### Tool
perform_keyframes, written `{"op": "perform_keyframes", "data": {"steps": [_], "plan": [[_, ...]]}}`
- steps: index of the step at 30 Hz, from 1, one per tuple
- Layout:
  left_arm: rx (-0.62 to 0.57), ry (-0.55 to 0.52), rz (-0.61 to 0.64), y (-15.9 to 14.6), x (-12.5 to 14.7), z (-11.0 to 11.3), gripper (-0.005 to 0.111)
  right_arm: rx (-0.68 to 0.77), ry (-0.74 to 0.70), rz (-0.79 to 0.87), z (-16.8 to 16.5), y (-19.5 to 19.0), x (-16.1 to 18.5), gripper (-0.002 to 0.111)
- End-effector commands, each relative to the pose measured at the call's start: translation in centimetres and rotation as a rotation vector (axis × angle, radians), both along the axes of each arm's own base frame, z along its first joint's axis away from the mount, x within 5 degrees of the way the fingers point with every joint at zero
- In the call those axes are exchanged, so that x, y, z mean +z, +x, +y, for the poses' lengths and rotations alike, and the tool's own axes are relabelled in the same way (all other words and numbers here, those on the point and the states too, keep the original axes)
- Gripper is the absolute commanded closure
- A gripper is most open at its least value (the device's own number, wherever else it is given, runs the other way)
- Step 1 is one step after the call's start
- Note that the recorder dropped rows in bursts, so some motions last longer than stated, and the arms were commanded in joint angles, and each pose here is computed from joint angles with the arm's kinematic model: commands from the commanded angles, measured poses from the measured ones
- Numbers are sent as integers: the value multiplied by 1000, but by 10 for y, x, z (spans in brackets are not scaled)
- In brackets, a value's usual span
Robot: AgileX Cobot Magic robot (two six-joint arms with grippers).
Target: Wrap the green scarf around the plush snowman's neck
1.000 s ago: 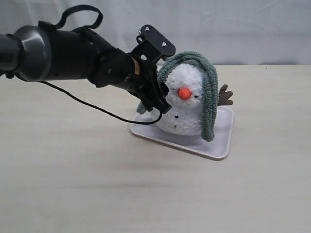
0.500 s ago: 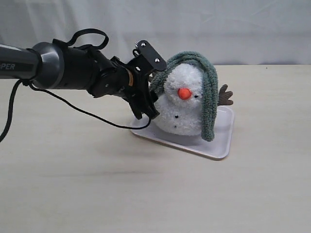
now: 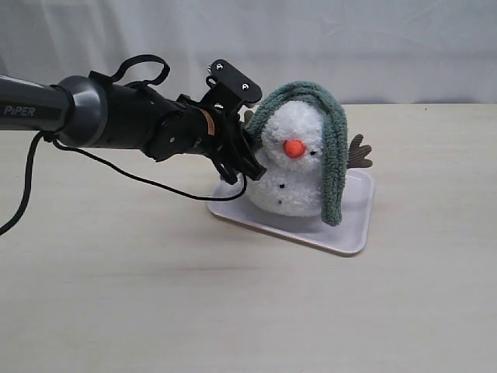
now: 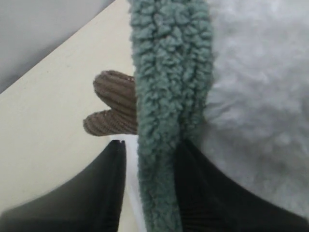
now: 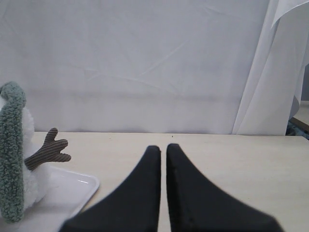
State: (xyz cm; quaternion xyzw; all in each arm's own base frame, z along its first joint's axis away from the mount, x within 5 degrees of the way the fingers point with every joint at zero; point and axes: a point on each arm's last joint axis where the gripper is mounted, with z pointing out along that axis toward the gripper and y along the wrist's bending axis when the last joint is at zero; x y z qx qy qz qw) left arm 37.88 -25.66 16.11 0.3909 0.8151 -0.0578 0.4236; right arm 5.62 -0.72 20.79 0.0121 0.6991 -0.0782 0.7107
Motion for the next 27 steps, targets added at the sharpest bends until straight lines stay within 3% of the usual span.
{"op": "perform_keyframes", "data": {"steps": [1, 2, 14, 20, 27], "plan": [[7, 8, 26, -3, -2, -1, 102, 0, -7, -8, 0, 0, 0, 104], [-1, 23, 24, -3, -3, -1, 107, 0, -7, -8, 0, 0, 0, 104], [26, 49, 37, -14, 39, 9, 107, 0, -7, -8, 0, 0, 0, 104], [115, 25, 229, -24, 38, 13, 107, 0, -9, -8, 0, 0, 0, 104], [75, -86, 330, -32, 38, 4, 107, 0, -9, -8, 0, 0, 0, 104]]}}
